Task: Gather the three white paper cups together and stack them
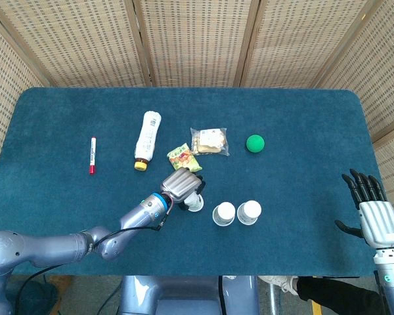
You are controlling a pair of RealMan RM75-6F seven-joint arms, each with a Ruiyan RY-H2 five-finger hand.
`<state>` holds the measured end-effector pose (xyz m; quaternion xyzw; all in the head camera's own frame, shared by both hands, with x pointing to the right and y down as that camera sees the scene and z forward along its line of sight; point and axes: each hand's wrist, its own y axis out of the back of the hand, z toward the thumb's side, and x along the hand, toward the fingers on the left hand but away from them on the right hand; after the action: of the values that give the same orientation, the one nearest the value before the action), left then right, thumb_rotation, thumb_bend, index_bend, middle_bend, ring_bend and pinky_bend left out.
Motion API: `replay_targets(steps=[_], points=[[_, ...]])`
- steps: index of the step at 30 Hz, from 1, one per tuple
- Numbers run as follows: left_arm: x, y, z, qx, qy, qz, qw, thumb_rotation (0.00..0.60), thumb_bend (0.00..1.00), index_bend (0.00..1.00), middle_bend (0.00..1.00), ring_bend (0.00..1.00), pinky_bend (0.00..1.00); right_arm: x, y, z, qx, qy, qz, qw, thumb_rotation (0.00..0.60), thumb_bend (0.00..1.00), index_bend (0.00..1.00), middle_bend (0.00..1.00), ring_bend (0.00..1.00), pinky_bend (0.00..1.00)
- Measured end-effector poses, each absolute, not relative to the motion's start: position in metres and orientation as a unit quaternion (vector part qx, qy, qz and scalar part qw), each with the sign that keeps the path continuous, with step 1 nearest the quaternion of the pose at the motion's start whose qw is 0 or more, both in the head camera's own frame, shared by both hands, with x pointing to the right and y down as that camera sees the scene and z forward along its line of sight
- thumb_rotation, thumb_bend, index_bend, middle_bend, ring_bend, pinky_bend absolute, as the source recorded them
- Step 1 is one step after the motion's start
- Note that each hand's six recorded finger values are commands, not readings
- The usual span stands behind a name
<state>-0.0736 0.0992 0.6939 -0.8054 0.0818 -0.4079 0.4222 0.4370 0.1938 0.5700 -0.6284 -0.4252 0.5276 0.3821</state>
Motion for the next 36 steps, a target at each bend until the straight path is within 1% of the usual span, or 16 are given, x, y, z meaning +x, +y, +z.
replay_targets(steps=[1, 2, 3, 8, 11, 15, 18, 19, 21, 25, 28, 31, 36], points=[[-0.073, 0.101, 0.695, -0.804, 0.076, -0.411, 0.423, 0.6, 0.0, 0.07, 0.03, 0.05, 0.07, 0.438, 0.194, 0.57, -0.628, -0.426, 0.528, 0.381, 0.6, 0.0, 0.0, 0.0, 0.0, 0.0], [-0.074, 0.101, 0.695, -0.804, 0.073, -0.412, 0.423, 0.6, 0.0, 0.01, 0.0, 0.01, 0.03, 0.438, 0.194, 0.57, -0.627, -0.426, 0.529, 0.381, 0.6, 0.0, 0.0, 0.0, 0.0, 0.0], [-0.074, 0.101, 0.694, -0.804, 0.073, -0.412, 0.423, 0.6, 0.0, 0.0, 0.0, 0.0, 0.0, 0.439, 0.194, 0.57, -0.627, -0.426, 0.529, 0.381, 0.6, 0.0, 0.0, 0.0, 0.0, 0.0], [-0.083, 0.089, 0.669, -0.799, 0.097, -0.4, 0.439, 0.6, 0.0, 0.0, 0.0, 0.0, 0.0, 0.438, 0.194, 0.569, -0.628, -0.427, 0.527, 0.383, 0.6, 0.0, 0.0, 0.0, 0.0, 0.0], [-0.103, 0.072, 0.648, -0.786, 0.133, -0.398, 0.453, 0.6, 0.0, 0.0, 0.0, 0.0, 0.0, 0.435, 0.195, 0.568, -0.632, -0.423, 0.524, 0.384, 0.6, 0.0, 0.0, 0.0, 0.0, 0.0], [-0.156, 0.046, 0.623, -0.753, 0.203, -0.417, 0.467, 0.6, 0.0, 0.0, 0.0, 0.0, 0.0, 0.434, 0.192, 0.57, -0.636, -0.409, 0.527, 0.388, 0.6, 0.0, 0.0, 0.0, 0.0, 0.0], [-0.213, 0.036, 0.609, -0.723, 0.258, -0.448, 0.458, 0.6, 0.0, 0.0, 0.0, 0.0, 0.0, 0.432, 0.183, 0.569, -0.64, -0.397, 0.527, 0.394, 0.6, 0.0, 0.0, 0.0, 0.0, 0.0], [-0.237, 0.037, 0.606, -0.714, 0.28, -0.461, 0.446, 0.6, 0.0, 0.0, 0.0, 0.0, 0.0, 0.431, 0.18, 0.569, -0.642, -0.394, 0.527, 0.395, 0.6, 0.0, 0.0, 0.0, 0.0, 0.0], [-0.269, 0.045, 0.603, -0.706, 0.31, -0.477, 0.422, 0.6, 0.0, 0.0, 0.0, 0.0, 0.0, 0.427, 0.169, 0.568, -0.649, -0.382, 0.524, 0.397, 0.6, 0.0, 0.0, 0.0, 0.0, 0.0], [-0.344, 0.075, 0.599, -0.667, 0.362, -0.53, 0.379, 0.6, 0.0, 0.0, 0.0, 0.0, 0.0, 0.406, 0.143, 0.567, -0.673, -0.353, 0.514, 0.397, 0.6, 0.0, 0.0, 0.0, 0.0, 0.0], [-0.391, 0.1, 0.594, -0.629, 0.388, -0.57, 0.358, 0.6, 0.0, 0.0, 0.0, 0.0, 0.0, 0.38, 0.124, 0.569, -0.7, -0.326, 0.502, 0.39, 0.6, 0.0, 0.0, 0.0, 0.0, 0.0], [-0.421, 0.119, 0.59, -0.6, 0.404, -0.596, 0.348, 0.6, 0.0, 0.0, 0.0, 0.0, 0.0, 0.349, 0.107, 0.572, -0.728, -0.292, 0.488, 0.381, 0.6, 0.0, 0.02, 0.0, 0.0, 0.0], [-0.44, 0.134, 0.59, -0.592, 0.413, -0.601, 0.343, 0.6, 0.0, 0.0, 0.0, 0.0, 0.0, 0.293, 0.08, 0.578, -0.768, -0.23, 0.467, 0.373, 0.6, 0.0, 0.04, 0.0, 0.0, 0.0]])
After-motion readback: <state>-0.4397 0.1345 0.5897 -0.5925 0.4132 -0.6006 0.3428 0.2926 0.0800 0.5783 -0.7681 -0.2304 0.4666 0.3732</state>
